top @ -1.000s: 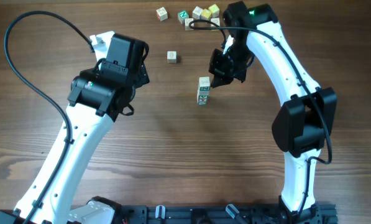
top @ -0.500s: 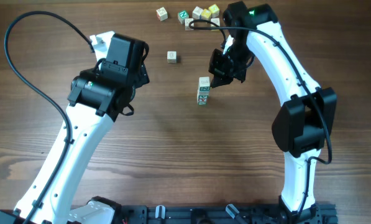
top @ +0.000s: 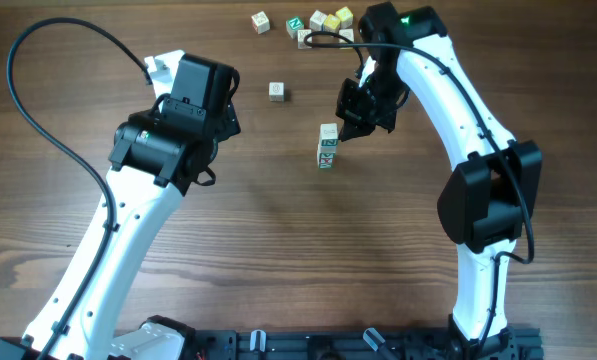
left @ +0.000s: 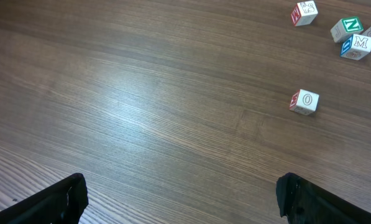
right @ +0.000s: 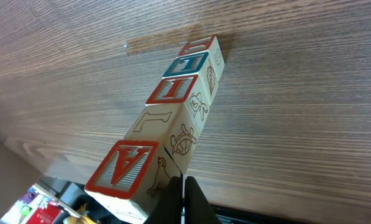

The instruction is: Form a tower

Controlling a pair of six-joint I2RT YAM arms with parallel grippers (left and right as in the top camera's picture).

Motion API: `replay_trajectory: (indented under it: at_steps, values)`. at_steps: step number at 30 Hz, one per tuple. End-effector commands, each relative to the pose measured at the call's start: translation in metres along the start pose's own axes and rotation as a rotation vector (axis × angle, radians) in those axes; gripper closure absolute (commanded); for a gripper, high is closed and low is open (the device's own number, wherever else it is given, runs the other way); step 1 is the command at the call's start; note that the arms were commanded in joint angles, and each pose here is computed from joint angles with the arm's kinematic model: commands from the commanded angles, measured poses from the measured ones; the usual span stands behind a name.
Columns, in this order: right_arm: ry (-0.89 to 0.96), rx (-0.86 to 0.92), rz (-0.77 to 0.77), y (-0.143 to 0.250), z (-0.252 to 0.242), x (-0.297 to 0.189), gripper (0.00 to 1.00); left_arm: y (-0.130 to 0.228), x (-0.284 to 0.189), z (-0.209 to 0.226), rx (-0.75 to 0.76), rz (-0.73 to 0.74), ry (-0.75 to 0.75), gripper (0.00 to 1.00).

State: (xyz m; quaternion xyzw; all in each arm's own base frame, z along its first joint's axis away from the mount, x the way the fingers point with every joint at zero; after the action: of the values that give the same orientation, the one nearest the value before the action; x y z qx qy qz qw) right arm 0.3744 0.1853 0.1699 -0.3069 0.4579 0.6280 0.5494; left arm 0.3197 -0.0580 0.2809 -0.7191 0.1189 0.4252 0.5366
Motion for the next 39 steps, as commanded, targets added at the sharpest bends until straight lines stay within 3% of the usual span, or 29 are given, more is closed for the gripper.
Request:
replay_trajectory:
  at_steps: [1, 11, 18, 21, 24, 25, 26, 27, 30, 36, 39]
  values:
    - [-0.023, -0.021, -0.015, 0.006, 0.009, -0.009, 0.96, -0.002, -0.001, 0.002, 0.004, -0.007, 0.0, 0.0]
    - [0.092, 0.017, -0.045, 0.002, -0.015, -0.015, 0.96, -0.002, -0.001, 0.002, 0.004, -0.007, 0.0, 0.0]
    - [0.293, 0.102, -0.173, -0.017, -0.056, -0.033, 0.96, -0.002, -0.001, 0.002, 0.004, -0.007, 0.0, 0.0]
    - [0.372, 0.133, -0.289, -0.015, -0.076, -0.071, 0.96, -0.002, -0.001, 0.002, 0.004, -0.007, 0.0, 0.0]
    - [0.412, 0.142, -0.522, 0.02, -0.092, -0.154, 0.95, -0.002, -0.001, 0.002, 0.004, -0.007, 0.0, 0.0]
    - [0.42, 0.14, -0.575, 0.032, -0.095, -0.173, 0.85, -0.002, -0.001, 0.001, 0.004, -0.007, 0.0, 0.0]
    - [0.416, 0.155, -0.654, 0.059, -0.098, -0.201, 0.36, -0.002, -0.001, 0.002, 0.004, -0.007, 0.0, 0.0]
    - [0.402, 0.156, -0.713, 0.084, -0.1, -0.221, 0.0, -0.002, -0.001, 0.002, 0.004, -0.007, 0.0, 0.0]
    - [0.386, 0.139, -0.868, 0.132, -0.096, -0.256, 0.0, -0.002, -0.001, 0.002, 0.004, -0.007, 0.0, 0.0]
    - [0.665, -0.025, -1.091, 0.199, -0.109, -0.311, 0.0, -0.002, -0.001, 0.002, 0.004, -0.007, 0.0, 0.0]
    - [0.705, 0.011, -1.3, 0.278, -0.114, -0.335, 0.0, -0.002, -0.001, 0.002, 0.004, -0.007, 0.0, 0.0]
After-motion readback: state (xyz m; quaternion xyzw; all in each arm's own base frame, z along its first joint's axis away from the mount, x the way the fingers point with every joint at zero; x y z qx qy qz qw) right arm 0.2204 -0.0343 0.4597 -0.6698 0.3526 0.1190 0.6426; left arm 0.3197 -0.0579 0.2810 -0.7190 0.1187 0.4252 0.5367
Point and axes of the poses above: each gripper's point midway between its finger pads, its own x axis out along the fingers, its own z axis along the line the jaws close on, y = z × x, the point moved 5 cm from there along -x, back along the fingers, and after that the axes turned 11 degrees about -x, right-handed, at the moved point
